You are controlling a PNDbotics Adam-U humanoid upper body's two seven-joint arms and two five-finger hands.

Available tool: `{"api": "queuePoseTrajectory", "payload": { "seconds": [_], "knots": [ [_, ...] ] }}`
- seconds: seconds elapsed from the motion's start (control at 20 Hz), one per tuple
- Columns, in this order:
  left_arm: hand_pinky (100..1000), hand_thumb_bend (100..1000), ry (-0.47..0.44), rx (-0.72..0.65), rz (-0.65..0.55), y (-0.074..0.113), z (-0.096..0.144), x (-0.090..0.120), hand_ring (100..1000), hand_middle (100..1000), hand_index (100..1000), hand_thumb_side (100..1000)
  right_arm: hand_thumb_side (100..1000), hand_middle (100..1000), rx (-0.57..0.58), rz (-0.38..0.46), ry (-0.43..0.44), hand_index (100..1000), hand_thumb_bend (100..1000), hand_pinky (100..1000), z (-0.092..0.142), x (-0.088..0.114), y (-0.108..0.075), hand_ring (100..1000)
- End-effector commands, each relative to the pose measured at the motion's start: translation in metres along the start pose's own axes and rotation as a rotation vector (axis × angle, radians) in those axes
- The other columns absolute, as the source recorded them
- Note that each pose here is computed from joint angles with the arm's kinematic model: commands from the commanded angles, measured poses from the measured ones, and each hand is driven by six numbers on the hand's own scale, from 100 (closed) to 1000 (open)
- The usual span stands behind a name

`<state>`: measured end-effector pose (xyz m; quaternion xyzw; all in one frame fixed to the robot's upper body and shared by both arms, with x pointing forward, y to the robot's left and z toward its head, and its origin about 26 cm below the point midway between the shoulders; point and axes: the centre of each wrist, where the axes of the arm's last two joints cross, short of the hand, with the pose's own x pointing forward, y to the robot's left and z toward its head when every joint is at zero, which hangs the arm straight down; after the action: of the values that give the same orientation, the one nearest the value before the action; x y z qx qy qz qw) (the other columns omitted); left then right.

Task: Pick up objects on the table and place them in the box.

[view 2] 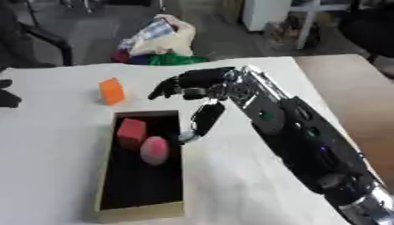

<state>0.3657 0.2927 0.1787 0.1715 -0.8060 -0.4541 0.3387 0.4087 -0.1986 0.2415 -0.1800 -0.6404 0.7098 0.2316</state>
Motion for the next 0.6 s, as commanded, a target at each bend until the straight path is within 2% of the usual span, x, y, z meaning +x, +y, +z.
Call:
{"api": "queuePoseTrajectory", "payload": {
  "seconds": [0.05,0.2,0.45,0.6],
  "knots": [
    [766,100,-0.009,0.018,-0.061,0.021,-0.002,0.002,718,696,957,1000,599,838,-0.194,0.021,0.022,980,340,810,0.018,0.001,-0.022,822],
    [766,100,-0.015,0.016,-0.086,0.029,-0.010,0.002,721,700,956,1000,605,813,-0.311,0.022,0.028,963,326,804,0.023,0.004,-0.025,810],
    [771,100,-0.043,0.002,-0.153,0.050,-0.031,0.003,728,715,954,1000,618,790,-0.376,0.006,-0.001,947,299,795,0.022,0.012,-0.024,799],
    [775,117,-0.046,-0.031,-0.210,0.064,-0.051,0.001,732,724,955,912,628,770,-0.377,-0.016,-0.028,919,285,792,0.016,0.017,-0.021,793]
  ]
}}
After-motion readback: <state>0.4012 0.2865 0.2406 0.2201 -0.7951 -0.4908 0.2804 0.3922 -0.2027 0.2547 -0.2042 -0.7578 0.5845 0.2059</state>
